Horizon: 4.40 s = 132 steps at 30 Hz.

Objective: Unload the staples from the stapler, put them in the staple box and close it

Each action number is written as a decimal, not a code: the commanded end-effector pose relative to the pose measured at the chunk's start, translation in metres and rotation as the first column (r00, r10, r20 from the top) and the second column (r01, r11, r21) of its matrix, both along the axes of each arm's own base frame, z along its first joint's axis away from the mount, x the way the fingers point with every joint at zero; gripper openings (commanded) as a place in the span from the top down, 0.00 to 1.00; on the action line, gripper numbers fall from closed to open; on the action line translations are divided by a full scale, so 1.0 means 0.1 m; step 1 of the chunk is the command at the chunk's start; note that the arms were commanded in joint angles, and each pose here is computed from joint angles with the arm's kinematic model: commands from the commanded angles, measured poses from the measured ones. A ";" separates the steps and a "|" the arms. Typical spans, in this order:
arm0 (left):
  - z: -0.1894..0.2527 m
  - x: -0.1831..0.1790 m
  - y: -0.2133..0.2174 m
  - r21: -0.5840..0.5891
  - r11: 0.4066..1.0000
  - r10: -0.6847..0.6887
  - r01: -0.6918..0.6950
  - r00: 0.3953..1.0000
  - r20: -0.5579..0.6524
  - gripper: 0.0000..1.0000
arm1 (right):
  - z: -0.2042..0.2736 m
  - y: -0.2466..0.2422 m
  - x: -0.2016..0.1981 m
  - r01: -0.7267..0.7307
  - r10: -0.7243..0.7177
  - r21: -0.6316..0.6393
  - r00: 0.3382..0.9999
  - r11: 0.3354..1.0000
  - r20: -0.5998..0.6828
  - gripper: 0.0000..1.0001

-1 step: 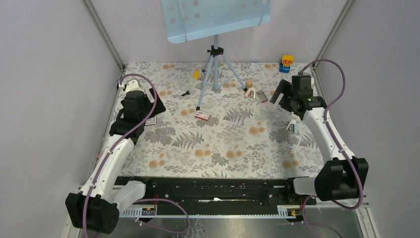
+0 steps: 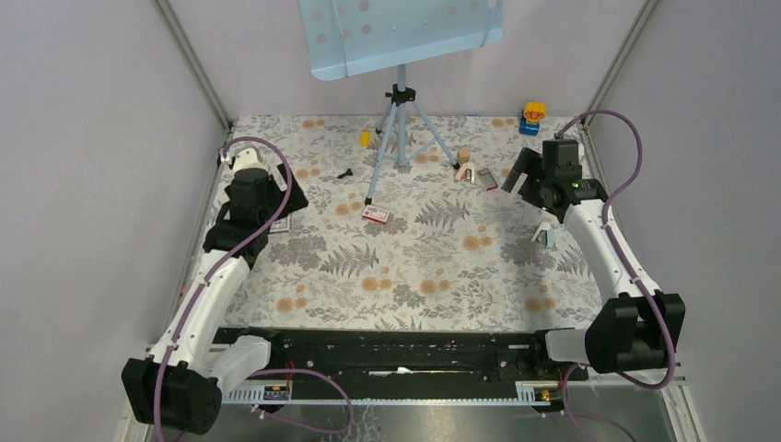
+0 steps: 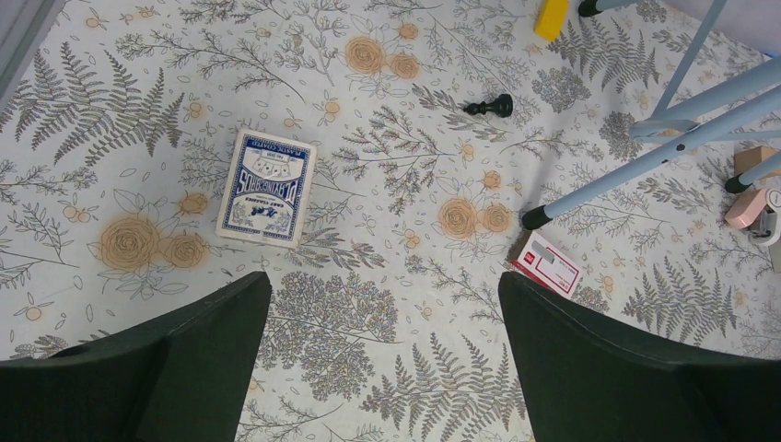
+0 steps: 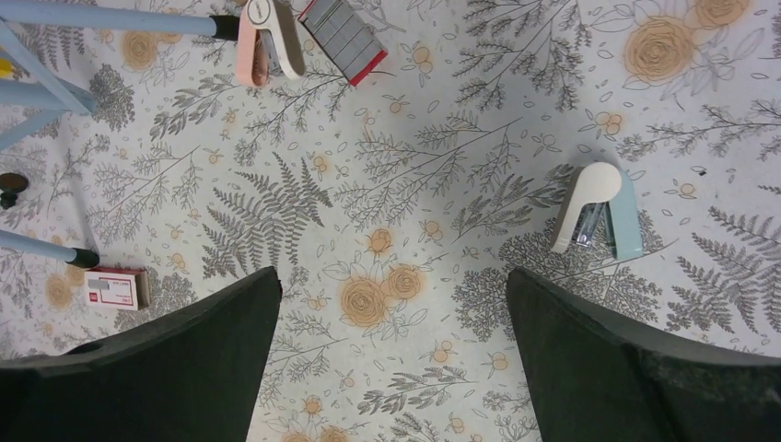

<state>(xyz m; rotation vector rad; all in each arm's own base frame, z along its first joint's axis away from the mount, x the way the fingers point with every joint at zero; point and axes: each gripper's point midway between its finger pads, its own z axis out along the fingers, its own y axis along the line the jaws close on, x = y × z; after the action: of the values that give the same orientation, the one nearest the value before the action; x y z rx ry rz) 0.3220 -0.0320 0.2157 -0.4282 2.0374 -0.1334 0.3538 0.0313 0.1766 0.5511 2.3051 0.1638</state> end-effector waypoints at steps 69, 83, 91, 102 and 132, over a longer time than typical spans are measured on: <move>-0.22 0.13 -0.01 -0.099 0.994 -0.043 0.038 0.998 -0.046 0.01 | -1.43 0.80 1.82 -0.381 0.377 0.016 0.909 0.925 -0.178 0.71; -0.21 0.13 0.01 -0.102 0.994 -0.040 0.035 0.998 -0.044 0.01 | -1.32 0.86 1.72 -0.401 0.399 0.023 0.904 0.916 -0.153 0.98; -0.21 0.16 -0.10 -0.131 0.987 -0.098 0.092 0.995 -0.035 0.01 | -1.03 0.91 1.39 -0.394 0.393 0.015 0.913 0.919 -0.112 1.00; -0.16 0.06 -0.68 -0.207 0.930 -0.308 0.304 0.951 0.013 0.03 | -1.02 1.17 0.50 -0.392 0.406 0.132 0.909 0.910 -0.097 1.00; -0.49 -0.54 -2.83 -0.518 0.555 -0.711 0.652 0.694 0.113 0.06 | -0.50 2.18 -0.65 -0.538 0.484 0.464 0.841 0.704 0.241 1.00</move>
<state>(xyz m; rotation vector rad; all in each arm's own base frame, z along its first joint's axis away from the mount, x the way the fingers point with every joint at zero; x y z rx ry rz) 0.2635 -0.3029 0.1532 0.0694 2.2303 -1.1424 0.2852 0.2345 0.0921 0.1626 2.3721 0.9808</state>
